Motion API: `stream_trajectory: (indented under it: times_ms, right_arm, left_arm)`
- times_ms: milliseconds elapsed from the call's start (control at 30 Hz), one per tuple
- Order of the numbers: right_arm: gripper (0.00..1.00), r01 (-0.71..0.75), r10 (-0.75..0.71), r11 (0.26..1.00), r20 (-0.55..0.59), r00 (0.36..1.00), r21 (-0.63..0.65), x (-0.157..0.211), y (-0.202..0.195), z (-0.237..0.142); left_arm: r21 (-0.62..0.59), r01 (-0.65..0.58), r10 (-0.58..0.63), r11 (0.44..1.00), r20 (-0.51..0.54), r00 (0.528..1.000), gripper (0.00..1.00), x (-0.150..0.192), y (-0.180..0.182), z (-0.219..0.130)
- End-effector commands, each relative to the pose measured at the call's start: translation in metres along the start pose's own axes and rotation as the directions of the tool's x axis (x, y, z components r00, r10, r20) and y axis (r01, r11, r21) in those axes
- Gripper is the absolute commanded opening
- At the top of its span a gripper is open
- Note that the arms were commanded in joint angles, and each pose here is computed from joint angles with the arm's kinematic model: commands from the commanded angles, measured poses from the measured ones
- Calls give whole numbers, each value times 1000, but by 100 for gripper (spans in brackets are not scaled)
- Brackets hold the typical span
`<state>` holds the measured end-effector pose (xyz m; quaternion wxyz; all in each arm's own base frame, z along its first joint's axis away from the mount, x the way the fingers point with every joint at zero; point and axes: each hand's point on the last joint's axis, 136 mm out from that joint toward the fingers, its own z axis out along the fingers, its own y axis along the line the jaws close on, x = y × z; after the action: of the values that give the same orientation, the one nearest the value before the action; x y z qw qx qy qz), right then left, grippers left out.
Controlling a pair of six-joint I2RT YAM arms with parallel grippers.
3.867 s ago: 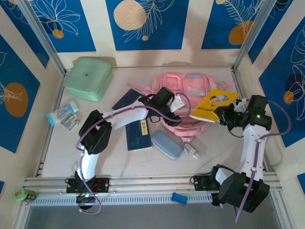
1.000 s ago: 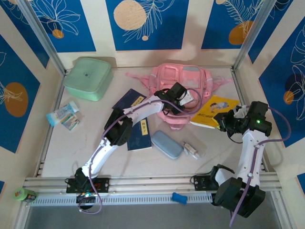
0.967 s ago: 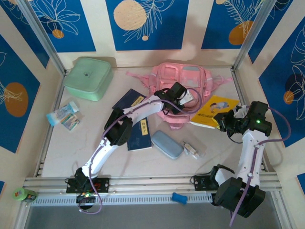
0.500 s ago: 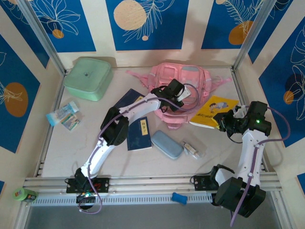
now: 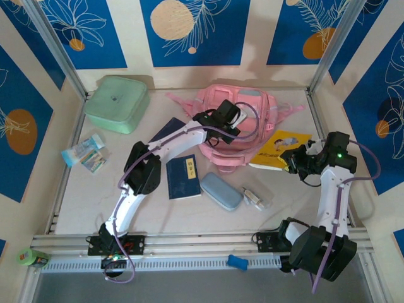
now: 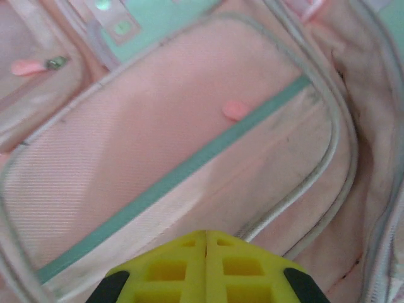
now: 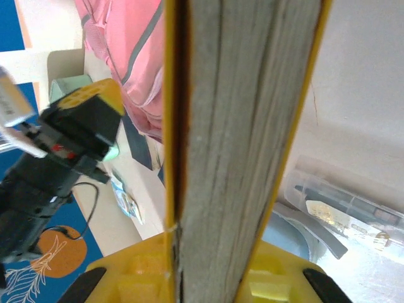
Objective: Pack the student bag
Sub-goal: Open the student bag at the top-center of the table, then place the book in the student bag.
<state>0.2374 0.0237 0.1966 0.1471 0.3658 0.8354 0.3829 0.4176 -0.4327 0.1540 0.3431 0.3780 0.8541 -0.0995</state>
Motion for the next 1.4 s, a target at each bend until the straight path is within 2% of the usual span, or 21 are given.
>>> stream_trajectory:
  times_ms: [0,133,233,267,300,400,633,767,833,900,967,1067,1167,1200,1367]
  right_arm:
    - [0,36,-37,999,-29,999,-30,3,3,4]
    - [0,33,-35,998,-46,998,-45,5,3,8]
    - [0,40,-41,999,-22,999,-34,1,2,5]
    - [0,35,-36,999,-14,999,-34,-1,1,3]
    - [0,28,-29,999,-10,1000,-42,-3,1,2]
    - [0,22,-23,998,-13,1000,-67,-3,5,2]
    - [0,23,-24,997,-17,1000,-77,-2,9,1]
    - [0,28,-29,997,-23,999,-76,-1,11,1]
    - [0,28,-30,997,-23,999,-70,0,10,1]
    - [0,28,-30,997,-27,999,-73,0,11,2]
    - [0,30,-32,997,-27,999,-75,1,12,2]
    - [0,35,-37,996,-28,999,-77,1,13,3]
    - [0,40,-43,996,-25,999,-77,2,14,4]
    - [0,41,-43,996,-25,999,-76,1,14,4]
    - [0,51,-52,997,-19,998,-53,1,13,4]
  left_arm:
    - [-18,70,-67,997,114,991,0,-42,13,-45]
    - [22,69,-71,997,116,991,0,-46,6,-45]
    - [173,-89,73,981,100,992,2,-33,-25,-40]
    - [187,-145,128,972,95,987,14,-27,-29,-36]
    - [181,-200,187,963,85,979,21,-21,-31,-30]
    - [181,-351,347,919,55,936,35,-2,-32,-14]
    - [232,-518,536,823,-16,844,58,34,-35,19]
    - [235,-566,592,790,-58,804,66,49,-30,44]
    - [193,-579,600,792,-77,796,67,51,-21,61]
    - [130,-583,596,802,-106,796,66,48,-9,74]
    - [92,-568,575,818,-90,813,57,41,-3,81]
    - [78,-548,553,833,-66,831,34,35,-1,86]
    - [66,-528,531,847,-50,846,3,29,1,86]
    - [57,-525,528,849,-46,848,0,27,2,84]
    - [10,-460,460,888,-9,888,0,1,9,58]
